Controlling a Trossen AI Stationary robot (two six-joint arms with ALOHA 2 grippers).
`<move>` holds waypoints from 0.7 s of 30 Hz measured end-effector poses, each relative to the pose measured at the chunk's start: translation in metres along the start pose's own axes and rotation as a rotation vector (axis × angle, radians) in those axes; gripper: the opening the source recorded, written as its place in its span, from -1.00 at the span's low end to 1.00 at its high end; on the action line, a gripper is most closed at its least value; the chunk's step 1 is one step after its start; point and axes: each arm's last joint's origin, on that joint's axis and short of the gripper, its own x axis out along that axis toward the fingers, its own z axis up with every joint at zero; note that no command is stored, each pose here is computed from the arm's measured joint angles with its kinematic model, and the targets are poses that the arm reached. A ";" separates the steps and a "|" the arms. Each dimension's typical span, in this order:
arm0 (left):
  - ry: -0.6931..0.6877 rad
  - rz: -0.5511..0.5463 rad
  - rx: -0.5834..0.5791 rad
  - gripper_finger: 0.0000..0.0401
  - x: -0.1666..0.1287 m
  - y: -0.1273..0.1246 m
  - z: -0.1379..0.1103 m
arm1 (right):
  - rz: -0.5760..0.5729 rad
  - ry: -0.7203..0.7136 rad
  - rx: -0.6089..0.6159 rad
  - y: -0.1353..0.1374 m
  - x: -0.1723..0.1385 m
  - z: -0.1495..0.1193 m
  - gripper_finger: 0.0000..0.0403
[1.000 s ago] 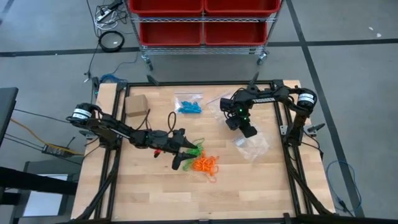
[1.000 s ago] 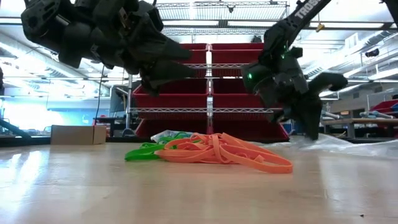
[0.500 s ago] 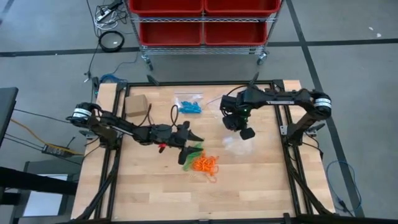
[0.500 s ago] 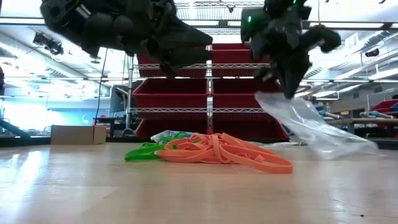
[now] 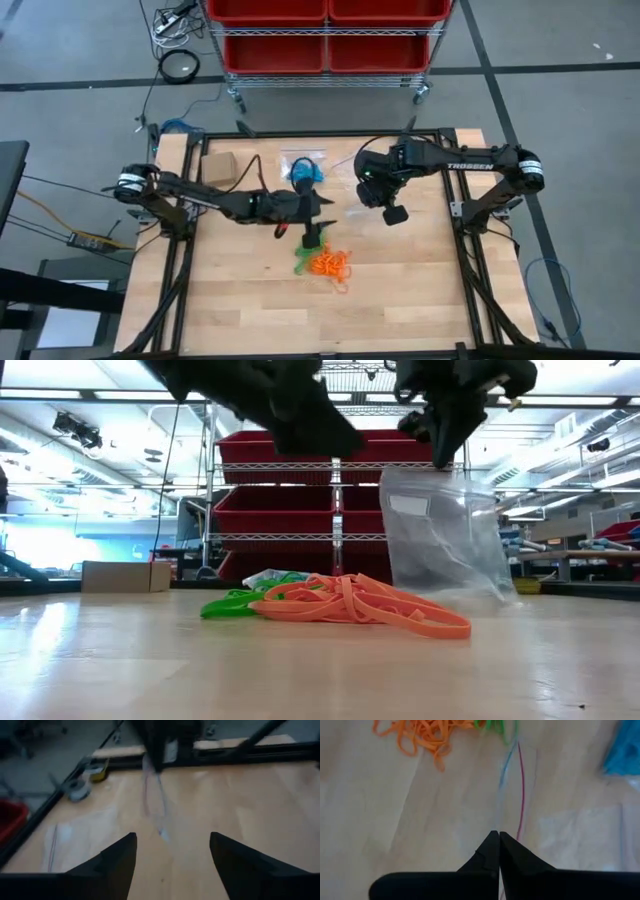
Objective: Sort rubber bands
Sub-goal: Put the green rubber band into the bottom transparent zip bag
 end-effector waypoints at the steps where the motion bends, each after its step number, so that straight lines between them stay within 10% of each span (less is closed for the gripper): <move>1: 0.005 0.004 -0.022 0.33 0.001 0.003 -0.003 | -0.005 0.003 -0.004 0.001 -0.002 0.001 -1.00; 13: 0.006 -0.140 -0.228 0.36 0.007 0.004 -0.034 | 0.035 -0.019 0.082 0.001 -0.004 0.001 -0.98; 21: 0.033 -0.396 -0.242 0.31 0.034 -0.020 -0.053 | 0.055 -0.036 0.238 -0.022 0.033 -0.024 -0.41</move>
